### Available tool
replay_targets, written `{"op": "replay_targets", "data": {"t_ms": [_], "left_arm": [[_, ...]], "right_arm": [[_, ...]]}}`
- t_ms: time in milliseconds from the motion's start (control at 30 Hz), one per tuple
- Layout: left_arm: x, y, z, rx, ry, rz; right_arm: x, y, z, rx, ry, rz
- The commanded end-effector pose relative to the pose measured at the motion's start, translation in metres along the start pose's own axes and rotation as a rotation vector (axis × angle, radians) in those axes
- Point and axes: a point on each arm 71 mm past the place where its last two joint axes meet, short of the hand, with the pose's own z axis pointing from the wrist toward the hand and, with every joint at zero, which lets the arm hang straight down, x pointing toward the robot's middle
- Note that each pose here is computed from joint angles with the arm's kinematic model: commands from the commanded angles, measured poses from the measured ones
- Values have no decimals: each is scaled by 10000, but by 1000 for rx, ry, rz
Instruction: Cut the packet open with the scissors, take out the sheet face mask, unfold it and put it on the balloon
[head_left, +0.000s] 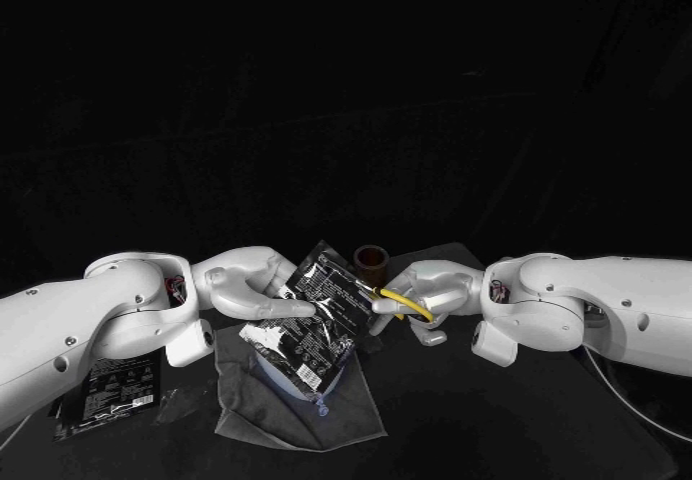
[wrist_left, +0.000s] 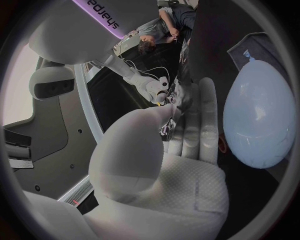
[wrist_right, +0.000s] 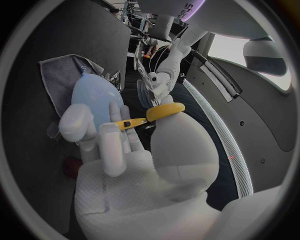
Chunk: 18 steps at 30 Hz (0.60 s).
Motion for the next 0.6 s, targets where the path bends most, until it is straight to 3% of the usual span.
{"op": "replay_targets", "data": {"t_ms": [33, 367, 600], "left_arm": [[52, 5, 17, -6, 51, -18], [26, 28, -6, -9, 52, -65], [17, 44, -20, -16, 56, -81]], "right_arm": [[-41, 45, 0, -38, -32, 18], [-19, 40, 2, -27, -3, 4], [-46, 26, -34, -27, -13, 0]]}}
